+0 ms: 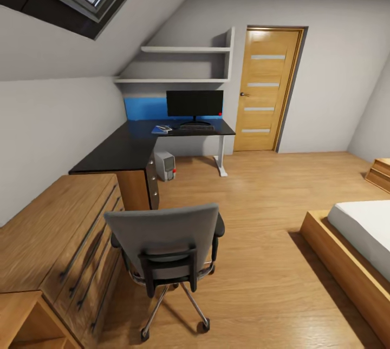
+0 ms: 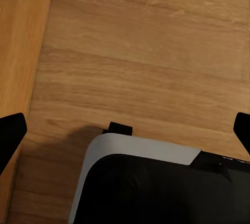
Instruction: In the bedroom, organize the workspace by keeping the computer under the desk, ensuring the monitor is on the desk, placing the keyboard on the desk next to the monitor, placing the mouse on the desk next to the keyboard, moving the folder from the swivel chair onto the desk next to the mouse, stacking the notebook on top of the folder with the pen on top of the notebook, and positioning the swivel chair next to the desk.
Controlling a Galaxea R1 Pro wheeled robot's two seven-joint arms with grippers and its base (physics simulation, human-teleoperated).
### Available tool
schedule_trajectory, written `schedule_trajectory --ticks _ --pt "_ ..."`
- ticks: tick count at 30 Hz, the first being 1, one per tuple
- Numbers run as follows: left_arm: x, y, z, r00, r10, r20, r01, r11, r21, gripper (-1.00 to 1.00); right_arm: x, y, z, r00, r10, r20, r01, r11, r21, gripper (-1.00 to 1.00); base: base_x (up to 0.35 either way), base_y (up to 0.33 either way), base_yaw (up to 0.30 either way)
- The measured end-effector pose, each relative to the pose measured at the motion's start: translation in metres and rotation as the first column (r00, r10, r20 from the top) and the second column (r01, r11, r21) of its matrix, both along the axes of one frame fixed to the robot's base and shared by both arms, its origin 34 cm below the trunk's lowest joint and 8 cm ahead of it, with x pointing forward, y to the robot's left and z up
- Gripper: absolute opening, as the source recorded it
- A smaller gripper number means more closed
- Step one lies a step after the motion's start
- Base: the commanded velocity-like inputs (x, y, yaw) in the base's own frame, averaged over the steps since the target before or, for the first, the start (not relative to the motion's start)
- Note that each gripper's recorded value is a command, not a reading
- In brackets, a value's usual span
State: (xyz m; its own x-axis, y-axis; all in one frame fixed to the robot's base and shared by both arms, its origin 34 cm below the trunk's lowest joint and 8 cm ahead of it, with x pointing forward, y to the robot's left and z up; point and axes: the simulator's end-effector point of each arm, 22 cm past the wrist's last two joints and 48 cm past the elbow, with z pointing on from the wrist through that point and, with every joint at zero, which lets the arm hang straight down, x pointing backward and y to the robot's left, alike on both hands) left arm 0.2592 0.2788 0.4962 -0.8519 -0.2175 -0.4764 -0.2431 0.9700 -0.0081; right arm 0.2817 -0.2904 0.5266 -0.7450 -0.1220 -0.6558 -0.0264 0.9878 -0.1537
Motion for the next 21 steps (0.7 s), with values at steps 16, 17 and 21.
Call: schedule_trajectory --ticks 16,17,21 --pt "0.046 -0.013 -0.013 0.996 0.011 0.092 -0.009 1.0 -0.024 1.0 0.033 0.035 -0.015 0.997 -0.004 0.082 -0.003 0.996 0.084 1.0 0.0 0.0 0.0" --pt "0.053 -0.015 -0.012 0.995 0.014 0.103 -0.012 1.0 -0.026 1.0 0.036 0.038 -0.016 0.996 -0.007 0.09 -0.001 0.996 0.092 1.0 0.0 0.0 0.0" --pt "0.075 -0.02 -0.013 0.993 0.03 0.114 -0.027 0.999 -0.035 1.0 0.049 0.048 -0.018 0.993 -0.014 0.117 0.0 0.993 0.117 1.0 0.0 0.0 0.0"
